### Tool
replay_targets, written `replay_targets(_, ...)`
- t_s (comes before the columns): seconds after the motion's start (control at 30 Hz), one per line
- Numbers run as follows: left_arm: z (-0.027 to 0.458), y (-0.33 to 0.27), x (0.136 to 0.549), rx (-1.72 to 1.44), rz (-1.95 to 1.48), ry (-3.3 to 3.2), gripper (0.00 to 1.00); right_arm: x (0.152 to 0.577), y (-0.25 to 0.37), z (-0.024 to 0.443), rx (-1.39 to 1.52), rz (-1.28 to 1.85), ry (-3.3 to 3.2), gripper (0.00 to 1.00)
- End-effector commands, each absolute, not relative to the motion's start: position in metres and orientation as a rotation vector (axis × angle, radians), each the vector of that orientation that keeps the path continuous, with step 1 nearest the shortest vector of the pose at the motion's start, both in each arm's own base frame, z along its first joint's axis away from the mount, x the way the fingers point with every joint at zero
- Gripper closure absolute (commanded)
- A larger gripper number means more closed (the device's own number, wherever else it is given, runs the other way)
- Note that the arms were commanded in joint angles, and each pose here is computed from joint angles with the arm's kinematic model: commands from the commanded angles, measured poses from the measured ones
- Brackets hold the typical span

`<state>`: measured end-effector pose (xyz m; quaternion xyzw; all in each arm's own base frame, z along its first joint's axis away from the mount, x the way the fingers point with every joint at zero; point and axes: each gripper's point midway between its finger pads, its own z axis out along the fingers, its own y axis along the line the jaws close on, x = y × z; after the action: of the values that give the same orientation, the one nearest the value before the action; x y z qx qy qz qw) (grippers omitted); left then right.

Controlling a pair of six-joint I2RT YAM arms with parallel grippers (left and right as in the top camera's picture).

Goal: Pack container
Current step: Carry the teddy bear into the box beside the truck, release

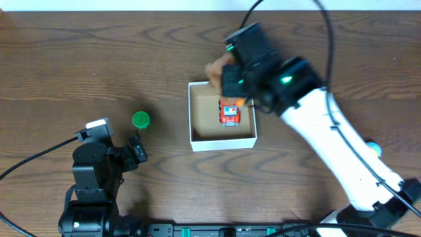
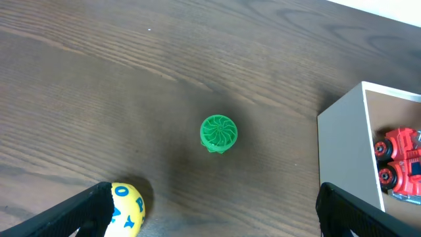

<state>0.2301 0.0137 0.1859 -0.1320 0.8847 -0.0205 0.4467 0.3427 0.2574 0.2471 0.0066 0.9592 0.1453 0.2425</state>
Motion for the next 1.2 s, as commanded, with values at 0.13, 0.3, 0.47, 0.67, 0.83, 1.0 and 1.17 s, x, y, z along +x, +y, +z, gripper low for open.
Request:
replay_targets(0.13,0.196,0.013,0.231,-0.334,-0.057,2.168,0.02,0.344,0.270,0.195,0.270,0.269,2.694,0.99)
replay_targets(0.3,0.196,0.014,0.231,-0.334,-0.057,2.168,0.02,0.344,0.281,0.160,0.329,0.246,2.772,0.99)
replay_targets(0.47,0.196,0.014,0.231,-0.334,-0.057,2.168,0.02,0.344,0.297,0.130,0.317,0.272,2.845,0.99)
replay_targets(0.67,0.196,0.014,0.231,-0.334,-0.057,2.168,0.02,0.345,0.302,0.098,0.317,0.233,2.902,0.99)
replay_targets(0.83,0.196,0.014,0.231,-0.334,-0.057,2.168,0.02,0.348,0.304,0.077,0.313,0.198,2.924,0.95)
replay_targets(1.0,0.196,0.014,0.231,-0.334,-0.057,2.168,0.02,0.352,0.300,0.067,0.330,0.176,2.935,0.68)
replay_targets(1.17,0.196,0.014,0.231,-0.334,-0.057,2.168,0.02,0.355,0.297,0.067,0.313,0.168,2.929,0.48)
